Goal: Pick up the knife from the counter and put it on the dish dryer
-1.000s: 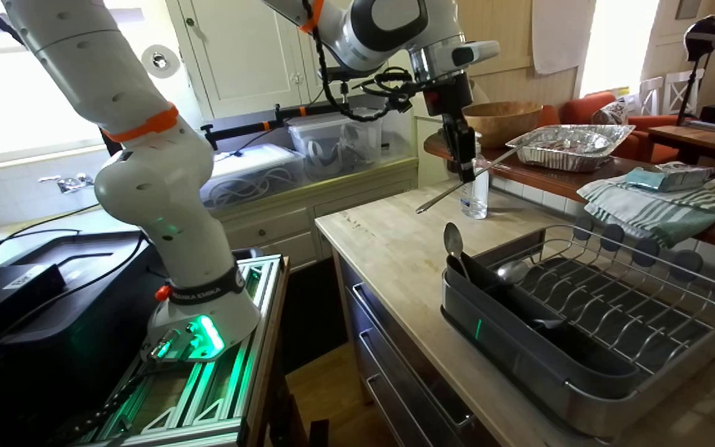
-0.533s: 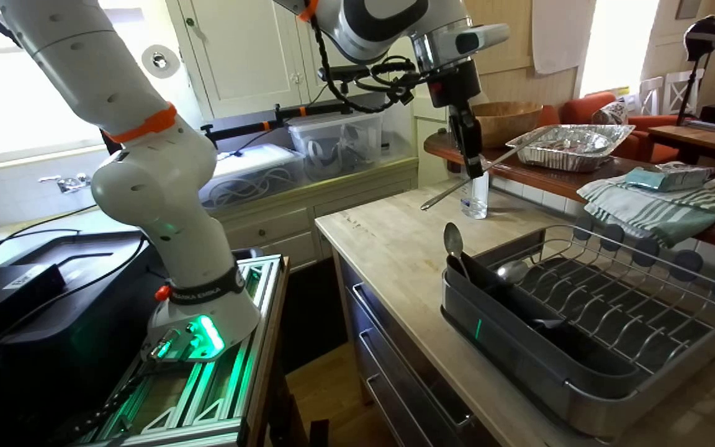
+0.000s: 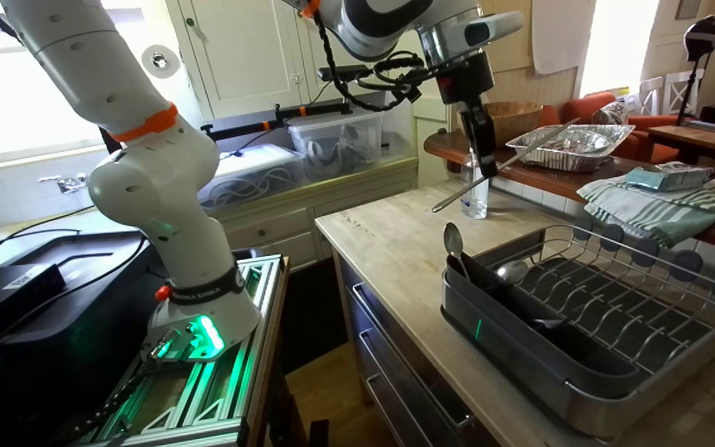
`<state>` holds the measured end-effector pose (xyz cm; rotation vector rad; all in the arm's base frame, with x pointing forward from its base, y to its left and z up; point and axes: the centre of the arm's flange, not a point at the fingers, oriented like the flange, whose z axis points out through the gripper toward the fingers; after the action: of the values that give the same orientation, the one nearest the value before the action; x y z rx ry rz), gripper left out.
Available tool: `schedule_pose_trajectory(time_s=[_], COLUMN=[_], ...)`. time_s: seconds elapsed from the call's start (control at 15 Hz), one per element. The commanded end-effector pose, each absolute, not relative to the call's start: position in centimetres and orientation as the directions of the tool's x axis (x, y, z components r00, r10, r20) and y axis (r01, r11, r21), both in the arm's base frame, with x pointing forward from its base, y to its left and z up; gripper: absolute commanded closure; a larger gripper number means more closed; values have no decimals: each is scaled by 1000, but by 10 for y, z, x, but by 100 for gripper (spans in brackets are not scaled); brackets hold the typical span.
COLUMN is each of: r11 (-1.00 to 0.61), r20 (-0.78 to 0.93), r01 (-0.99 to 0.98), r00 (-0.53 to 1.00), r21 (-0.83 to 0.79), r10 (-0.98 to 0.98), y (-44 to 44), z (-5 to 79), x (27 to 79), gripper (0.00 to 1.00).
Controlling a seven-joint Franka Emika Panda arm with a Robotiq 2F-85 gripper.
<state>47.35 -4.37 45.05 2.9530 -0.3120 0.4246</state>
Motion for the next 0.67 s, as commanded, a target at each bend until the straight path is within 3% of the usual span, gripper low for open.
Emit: schedule_pose_trajectory(time_s=[0.0, 0.6], r11=[-965, -944], r20=[331, 388], r01=[-237, -316], r00=[925, 884], r21=[112, 91], r10=[-189, -259], y=[-59, -105], z=[451, 433], x=[484, 499], gripper=[96, 96])
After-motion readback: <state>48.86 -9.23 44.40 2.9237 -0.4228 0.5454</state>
